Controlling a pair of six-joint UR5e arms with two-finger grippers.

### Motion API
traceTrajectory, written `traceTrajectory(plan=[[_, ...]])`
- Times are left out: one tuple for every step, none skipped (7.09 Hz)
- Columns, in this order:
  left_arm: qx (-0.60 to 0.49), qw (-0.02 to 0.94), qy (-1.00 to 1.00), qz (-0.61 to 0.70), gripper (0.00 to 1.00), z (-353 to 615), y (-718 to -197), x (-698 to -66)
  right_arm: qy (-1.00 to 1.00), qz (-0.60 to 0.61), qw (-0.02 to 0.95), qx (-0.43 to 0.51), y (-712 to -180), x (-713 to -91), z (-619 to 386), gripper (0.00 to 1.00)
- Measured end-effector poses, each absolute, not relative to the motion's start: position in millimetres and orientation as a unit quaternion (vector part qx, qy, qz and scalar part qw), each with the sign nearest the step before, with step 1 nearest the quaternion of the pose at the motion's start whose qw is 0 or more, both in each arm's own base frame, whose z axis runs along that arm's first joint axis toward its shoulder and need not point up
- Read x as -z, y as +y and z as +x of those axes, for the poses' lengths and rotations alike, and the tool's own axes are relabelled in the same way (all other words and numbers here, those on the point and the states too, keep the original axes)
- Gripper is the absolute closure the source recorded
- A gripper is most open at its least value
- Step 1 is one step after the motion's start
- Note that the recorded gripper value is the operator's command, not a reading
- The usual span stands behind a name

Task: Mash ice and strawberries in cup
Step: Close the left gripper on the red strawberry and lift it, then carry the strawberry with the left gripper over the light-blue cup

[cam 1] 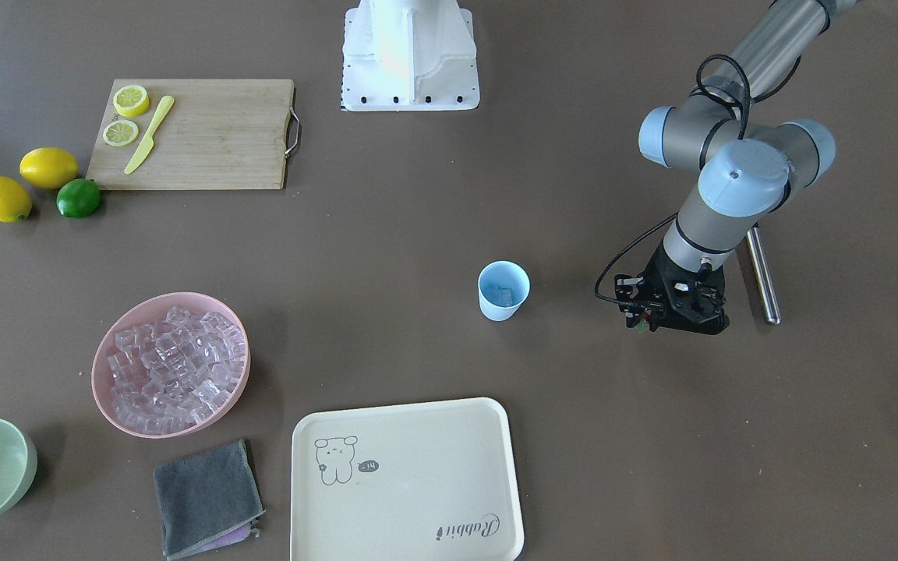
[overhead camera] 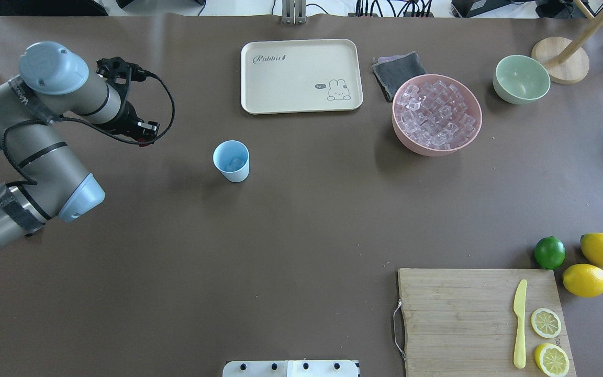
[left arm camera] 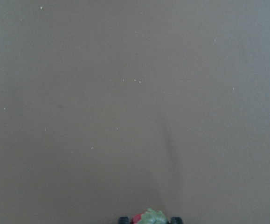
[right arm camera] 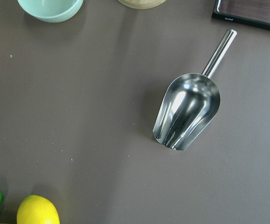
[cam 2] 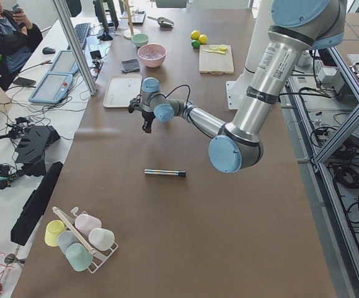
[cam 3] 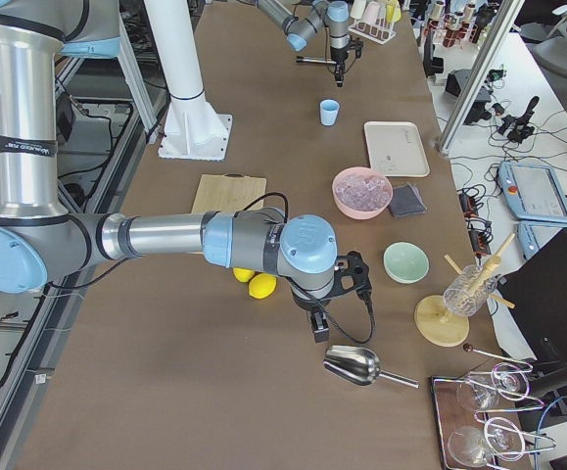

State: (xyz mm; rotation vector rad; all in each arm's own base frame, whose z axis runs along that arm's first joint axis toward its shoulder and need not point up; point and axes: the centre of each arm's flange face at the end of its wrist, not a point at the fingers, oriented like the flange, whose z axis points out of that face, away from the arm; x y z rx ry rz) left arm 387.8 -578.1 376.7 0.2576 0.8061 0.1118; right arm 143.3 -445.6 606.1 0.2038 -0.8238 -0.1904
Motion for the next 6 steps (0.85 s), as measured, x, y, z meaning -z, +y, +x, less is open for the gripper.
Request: traceTrajectory(plan=[[-0.047,0.909,0.396,0.124,0.69,385,-592,-339,-0.399,0.099,0.907,0.092,-445,-606,143,0.01],[-0.037,0.902,0.411,0.126,0.69,384,-600,-301,-0.399,0.099,0.907,0.092,-444,-606,143,0.01],[-0.015,0.893,0.433,0.124,0.69,386,-602,-264,-0.399,0.099,0.907,0.091,-443,-606,143,0.01],[0.001,0.882,0.456,0.116,0.69,393,-592,-235,-0.399,0.099,0.907,0.091,-443,-606,143,0.01],[0.0,0.876,0.47,0.109,0.69,409,-575,-220,-0.399,0.099,0.907,0.091,-444,-605,143,0.01],[-0.002,0.874,0.475,0.106,0.69,427,-560,-215,-0.399,0.099,0.907,0.091,-445,-605,143,0.01]])
